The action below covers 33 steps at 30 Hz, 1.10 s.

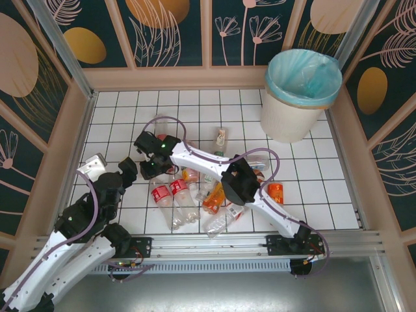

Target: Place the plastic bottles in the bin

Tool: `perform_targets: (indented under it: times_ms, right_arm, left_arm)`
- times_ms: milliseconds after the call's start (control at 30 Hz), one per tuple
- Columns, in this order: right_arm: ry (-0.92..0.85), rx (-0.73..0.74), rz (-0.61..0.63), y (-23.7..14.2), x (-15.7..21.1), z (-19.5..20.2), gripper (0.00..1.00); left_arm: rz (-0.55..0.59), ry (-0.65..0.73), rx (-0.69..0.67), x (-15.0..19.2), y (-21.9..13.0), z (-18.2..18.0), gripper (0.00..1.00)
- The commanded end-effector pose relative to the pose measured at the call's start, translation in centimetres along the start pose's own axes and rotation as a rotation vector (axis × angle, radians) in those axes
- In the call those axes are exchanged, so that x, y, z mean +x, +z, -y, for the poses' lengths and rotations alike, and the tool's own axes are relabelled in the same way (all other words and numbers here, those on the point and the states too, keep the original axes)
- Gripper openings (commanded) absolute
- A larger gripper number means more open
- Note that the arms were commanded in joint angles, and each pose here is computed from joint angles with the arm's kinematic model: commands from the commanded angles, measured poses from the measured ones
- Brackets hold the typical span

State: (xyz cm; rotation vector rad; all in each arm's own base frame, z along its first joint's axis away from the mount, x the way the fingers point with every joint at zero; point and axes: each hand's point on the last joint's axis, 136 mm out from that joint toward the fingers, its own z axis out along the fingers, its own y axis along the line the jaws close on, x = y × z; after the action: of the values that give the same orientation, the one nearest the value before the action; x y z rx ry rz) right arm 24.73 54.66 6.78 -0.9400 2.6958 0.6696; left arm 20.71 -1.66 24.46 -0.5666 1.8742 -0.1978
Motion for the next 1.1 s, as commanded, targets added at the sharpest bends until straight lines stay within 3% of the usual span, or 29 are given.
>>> perform_targets:
  times_ms: [0, 200, 367, 533, 800, 1067]
  right_arm:
    - [-0.055, -0.071, 0.164, -7.2, -3.8, -3.5, 0.22]
    - [-0.082, -0.153, 0.314, -12.7, -6.5, -6.0, 0.1]
    - [-0.109, -0.176, 0.433, -17.4, -8.6, -6.8, 0.05]
    - [-0.128, -0.162, 0.606, -24.4, -11.6, -6.2, 0.01]
    - [-0.127, 0.016, 0.911, -38.1, -14.9, 0.4, 0.0]
    - [-0.074, 0.377, 1.215, -52.7, -14.1, 11.1, 0.0]
  left_arm:
    - [0.06, -0.022, -0.003, -2.6, -1.3, 0.0, 0.89]
    - [0.115, -0.007, 0.004, -6.3, -2.8, 1.0, 0.89]
    - [0.164, 0.01, 0.018, -9.8, -4.3, 2.3, 0.88]
    - [0.156, 0.078, 0.066, -11.7, -4.2, 5.6, 0.87]
    - [0.054, 0.206, 0.222, -10.0, -0.8, 13.5, 0.85]
    - [-0.032, 0.195, 0.496, -8.4, 1.6, 23.4, 0.82]
